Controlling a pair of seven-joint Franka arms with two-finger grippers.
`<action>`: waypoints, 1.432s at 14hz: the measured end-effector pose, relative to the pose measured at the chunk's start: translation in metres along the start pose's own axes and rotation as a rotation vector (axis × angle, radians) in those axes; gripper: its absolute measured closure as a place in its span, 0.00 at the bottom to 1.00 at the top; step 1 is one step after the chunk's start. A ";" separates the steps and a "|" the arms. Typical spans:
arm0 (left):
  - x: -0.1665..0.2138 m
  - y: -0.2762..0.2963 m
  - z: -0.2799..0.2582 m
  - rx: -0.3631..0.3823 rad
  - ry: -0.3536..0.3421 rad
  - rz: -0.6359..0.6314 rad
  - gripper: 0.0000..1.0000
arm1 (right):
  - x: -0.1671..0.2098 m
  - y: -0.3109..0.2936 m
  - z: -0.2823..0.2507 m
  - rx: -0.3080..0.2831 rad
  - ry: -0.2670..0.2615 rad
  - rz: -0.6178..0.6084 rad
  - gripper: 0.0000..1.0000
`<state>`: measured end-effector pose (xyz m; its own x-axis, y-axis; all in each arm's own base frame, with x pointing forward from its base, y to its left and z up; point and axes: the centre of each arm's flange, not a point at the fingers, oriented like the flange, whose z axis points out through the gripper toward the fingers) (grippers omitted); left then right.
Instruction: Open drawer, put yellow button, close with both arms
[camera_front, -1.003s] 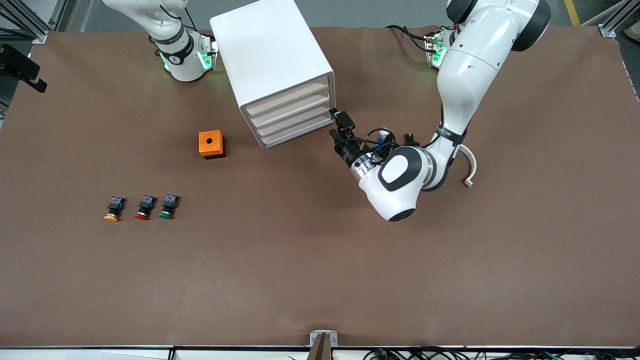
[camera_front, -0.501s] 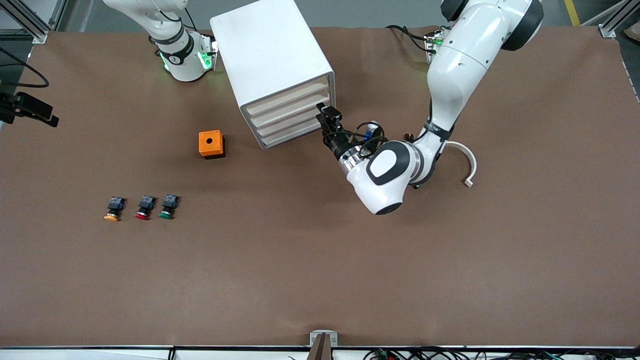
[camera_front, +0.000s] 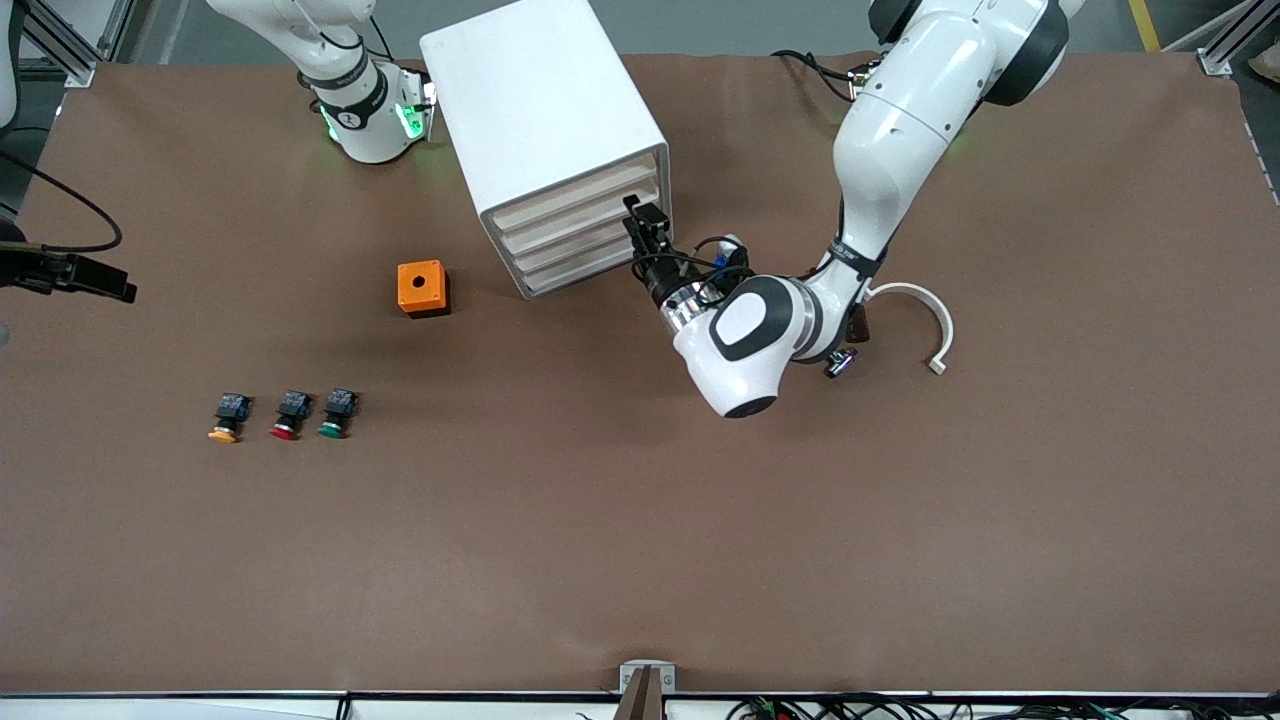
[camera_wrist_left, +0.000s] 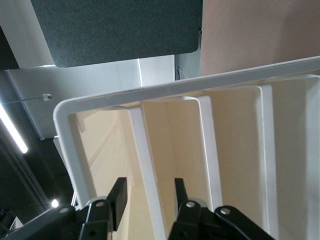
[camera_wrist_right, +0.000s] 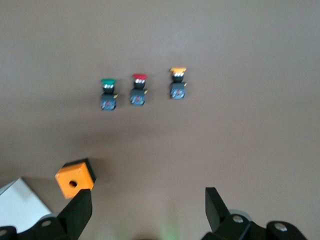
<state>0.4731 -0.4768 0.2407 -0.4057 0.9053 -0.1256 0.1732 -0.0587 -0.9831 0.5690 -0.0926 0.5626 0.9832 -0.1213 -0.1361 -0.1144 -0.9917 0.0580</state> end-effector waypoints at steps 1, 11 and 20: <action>-0.002 0.000 0.007 0.003 0.011 0.000 0.55 | 0.003 0.007 0.002 0.000 0.014 0.012 0.00; -0.014 0.002 0.044 0.027 0.052 0.002 0.55 | 0.026 0.037 0.155 0.010 0.156 0.057 0.00; -0.016 0.002 0.062 0.039 0.083 0.001 0.64 | 0.011 0.039 0.276 0.016 0.208 0.075 0.00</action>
<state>0.4248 -0.5178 0.2327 -0.3293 0.9370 -0.1166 0.1380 -0.0743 -0.9876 0.5366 -0.1441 0.2899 0.9798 -0.1853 0.0755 -0.1889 -0.9810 0.0444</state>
